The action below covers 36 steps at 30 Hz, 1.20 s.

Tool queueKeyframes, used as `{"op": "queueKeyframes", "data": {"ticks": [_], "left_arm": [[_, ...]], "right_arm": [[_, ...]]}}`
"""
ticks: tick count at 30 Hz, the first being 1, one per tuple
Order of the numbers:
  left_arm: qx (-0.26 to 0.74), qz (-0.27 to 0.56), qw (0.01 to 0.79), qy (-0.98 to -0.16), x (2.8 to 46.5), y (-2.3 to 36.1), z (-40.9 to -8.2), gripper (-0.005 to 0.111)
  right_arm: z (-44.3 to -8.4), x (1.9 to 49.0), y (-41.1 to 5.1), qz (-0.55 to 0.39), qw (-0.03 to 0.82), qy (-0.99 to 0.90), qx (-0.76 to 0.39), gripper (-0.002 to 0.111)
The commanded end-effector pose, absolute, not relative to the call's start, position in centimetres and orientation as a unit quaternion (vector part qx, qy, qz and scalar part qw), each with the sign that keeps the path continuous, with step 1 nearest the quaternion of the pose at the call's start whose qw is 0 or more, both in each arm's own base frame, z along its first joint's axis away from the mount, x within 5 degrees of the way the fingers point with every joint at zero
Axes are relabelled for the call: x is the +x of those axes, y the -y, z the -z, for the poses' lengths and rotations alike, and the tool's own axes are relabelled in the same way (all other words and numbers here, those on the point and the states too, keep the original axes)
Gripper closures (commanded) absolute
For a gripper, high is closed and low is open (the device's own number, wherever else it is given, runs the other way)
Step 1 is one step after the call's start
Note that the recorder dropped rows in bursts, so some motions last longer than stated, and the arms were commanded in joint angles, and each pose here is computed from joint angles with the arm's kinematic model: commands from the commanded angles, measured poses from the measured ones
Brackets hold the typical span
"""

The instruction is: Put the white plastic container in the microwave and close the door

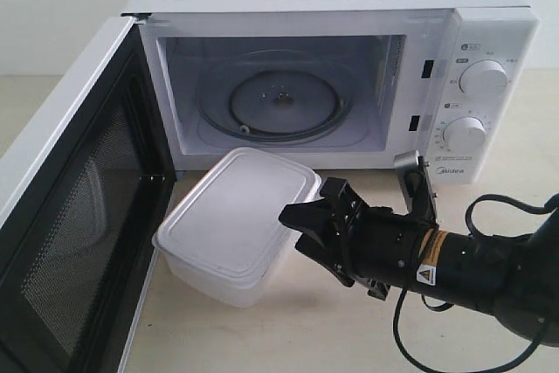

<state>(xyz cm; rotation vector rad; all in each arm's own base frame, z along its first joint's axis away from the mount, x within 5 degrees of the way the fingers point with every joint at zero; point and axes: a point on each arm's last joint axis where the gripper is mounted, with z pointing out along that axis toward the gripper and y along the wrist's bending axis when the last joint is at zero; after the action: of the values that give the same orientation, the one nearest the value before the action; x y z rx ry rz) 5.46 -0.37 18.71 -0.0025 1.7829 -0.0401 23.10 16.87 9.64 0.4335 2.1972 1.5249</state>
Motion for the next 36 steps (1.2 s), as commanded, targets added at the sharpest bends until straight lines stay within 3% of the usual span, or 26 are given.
{"op": "queueKeyframes", "data": {"ticks": [1,36], "left_arm": [[-0.004,0.022,0.632,-0.775,5.5,0.4,-18.7,0.102],[-0.004,0.022,0.632,-0.775,5.5,0.4,-18.7,0.102]], "right_arm": [[-9.2,23.6,-16.8,-0.549,0.217,-0.79,0.167,0.061],[-9.1,24.9,-18.2,-0.554,0.211,-0.784,0.184,0.063]]}}
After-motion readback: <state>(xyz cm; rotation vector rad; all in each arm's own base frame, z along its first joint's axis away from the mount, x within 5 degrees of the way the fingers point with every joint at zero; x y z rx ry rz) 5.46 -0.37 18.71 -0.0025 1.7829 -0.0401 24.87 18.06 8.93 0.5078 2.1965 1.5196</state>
